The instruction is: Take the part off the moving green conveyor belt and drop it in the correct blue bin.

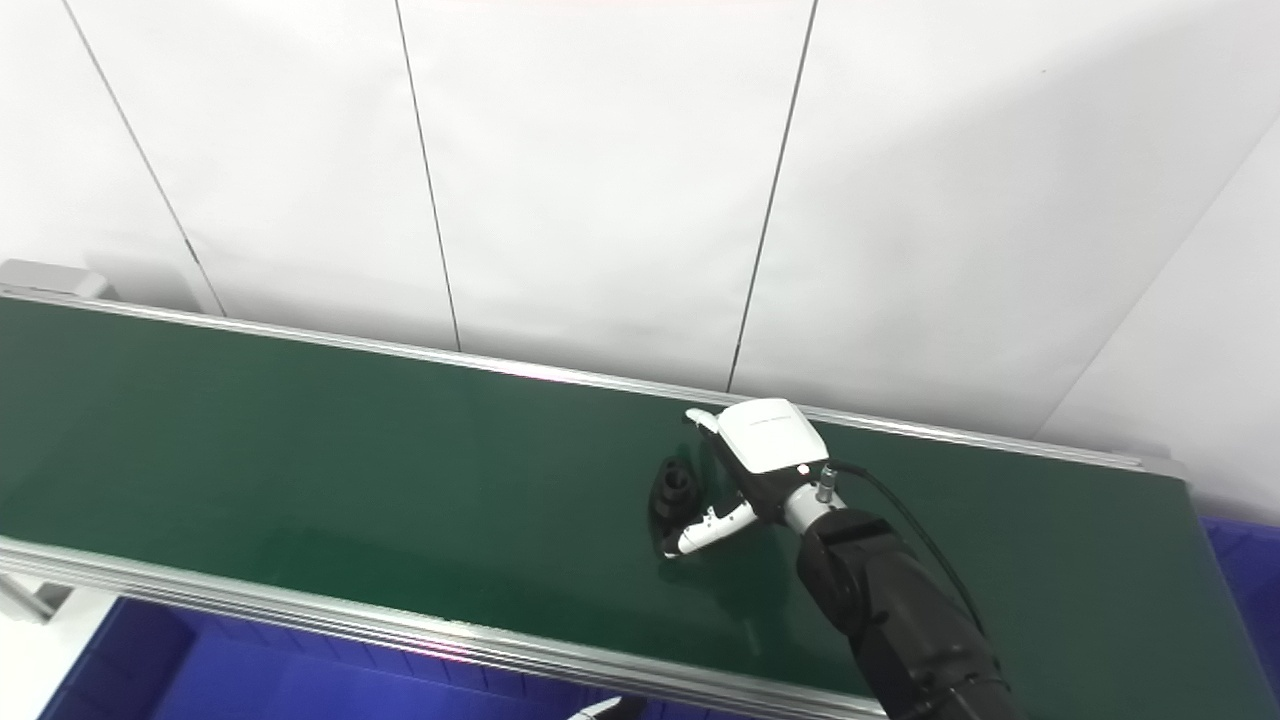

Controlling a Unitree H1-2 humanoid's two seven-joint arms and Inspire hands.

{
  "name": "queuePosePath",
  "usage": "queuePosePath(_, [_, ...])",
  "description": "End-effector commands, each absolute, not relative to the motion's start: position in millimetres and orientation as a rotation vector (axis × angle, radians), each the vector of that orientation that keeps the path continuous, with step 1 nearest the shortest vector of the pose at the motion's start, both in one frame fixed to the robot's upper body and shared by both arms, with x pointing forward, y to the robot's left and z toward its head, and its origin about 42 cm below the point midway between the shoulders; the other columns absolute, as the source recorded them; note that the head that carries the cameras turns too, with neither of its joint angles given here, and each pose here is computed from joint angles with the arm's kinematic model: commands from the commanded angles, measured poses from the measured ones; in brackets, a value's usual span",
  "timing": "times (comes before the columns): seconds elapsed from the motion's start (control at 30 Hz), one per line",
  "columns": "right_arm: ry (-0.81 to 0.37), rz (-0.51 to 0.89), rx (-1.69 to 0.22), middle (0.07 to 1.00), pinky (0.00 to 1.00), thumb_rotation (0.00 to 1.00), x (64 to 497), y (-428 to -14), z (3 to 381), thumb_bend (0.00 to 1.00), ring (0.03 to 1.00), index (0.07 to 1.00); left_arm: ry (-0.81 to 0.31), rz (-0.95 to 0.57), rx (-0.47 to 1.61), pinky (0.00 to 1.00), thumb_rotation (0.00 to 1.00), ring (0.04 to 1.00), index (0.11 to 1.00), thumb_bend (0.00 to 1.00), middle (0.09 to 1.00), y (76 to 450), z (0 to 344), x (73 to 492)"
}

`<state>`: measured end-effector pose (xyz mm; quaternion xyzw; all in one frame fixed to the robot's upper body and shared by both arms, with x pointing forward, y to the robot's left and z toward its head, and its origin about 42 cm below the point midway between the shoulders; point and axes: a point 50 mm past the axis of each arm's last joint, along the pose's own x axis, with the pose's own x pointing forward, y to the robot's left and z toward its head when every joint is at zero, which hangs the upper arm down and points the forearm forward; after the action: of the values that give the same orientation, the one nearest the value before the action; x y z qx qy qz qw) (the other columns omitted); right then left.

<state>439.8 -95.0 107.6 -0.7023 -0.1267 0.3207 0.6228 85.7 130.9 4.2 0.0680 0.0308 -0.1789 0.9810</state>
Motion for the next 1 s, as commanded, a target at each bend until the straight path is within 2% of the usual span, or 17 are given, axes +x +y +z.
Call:
queuePosePath(0.0, [-0.063,1.235,-1.623,0.811,0.52,0.65,340,-62,7,1.0,0.67,0.871,0.034,-0.355,0.103,0.88,0.91,0.918,0.887,1.0,0.901,122,12,82])
queuePosePath(0.1, [-0.082,1.256,-1.716,0.798,0.48,0.62,333,-59,2,1.0,0.636,0.834,0.033,-0.357,0.101,0.89,0.91,0.921,0.889,1.0,0.902,121,13,82])
queuePosePath(0.3, [-0.068,1.272,-1.779,0.735,0.42,0.57,324,-57,-5,1.0,0.574,0.748,0.031,-0.351,0.103,0.88,0.91,0.914,0.884,1.0,0.902,120,13,82])
queuePosePath(0.43, [-0.016,1.303,-1.783,0.72,0.43,0.54,321,-58,-7,1.0,0.575,0.738,0.03,-0.35,0.104,0.88,0.91,0.914,0.882,1.0,0.9,120,13,82])
queuePosePath(0.53, [0.04,1.331,-1.792,0.741,0.46,0.57,319,-60,-10,1.0,0.599,0.795,0.028,-0.35,0.104,0.88,0.91,0.918,0.883,1.0,0.906,120,13,82])
queuePosePath(0.73, [0.065,1.333,-1.753,0.722,0.46,0.54,317,-67,-14,1.0,0.59,0.795,0.026,-0.353,0.102,0.89,0.91,0.92,0.886,1.0,0.904,120,14,82])
queuePosePath(0.77, [0.063,1.329,-1.729,0.686,0.44,0.42,317,-68,-15,1.0,0.57,0.756,0.026,-0.351,0.103,0.88,0.91,0.916,0.886,1.0,0.899,120,14,82])
queuePosePath(0.87, [0.095,1.315,-1.618,0.648,0.44,0.18,316,-69,-19,0.91,0.555,0.685,0.029,-0.348,0.102,0.88,0.91,0.912,0.886,1.0,0.896,121,14,81])
queuePosePath(0.93, [0.089,1.324,-1.579,0.6,0.41,0.05,315,-69,-20,0.84,0.511,0.623,0.03,-0.347,0.1,0.89,0.91,0.91,0.886,1.0,0.894,121,14,81])
queuePosePath(0.97, [0.075,1.33,-1.551,0.585,0.4,0.03,314,-69,-21,0.82,0.496,0.606,0.031,-0.346,0.099,0.89,0.91,0.909,0.886,1.0,0.893,121,14,80])
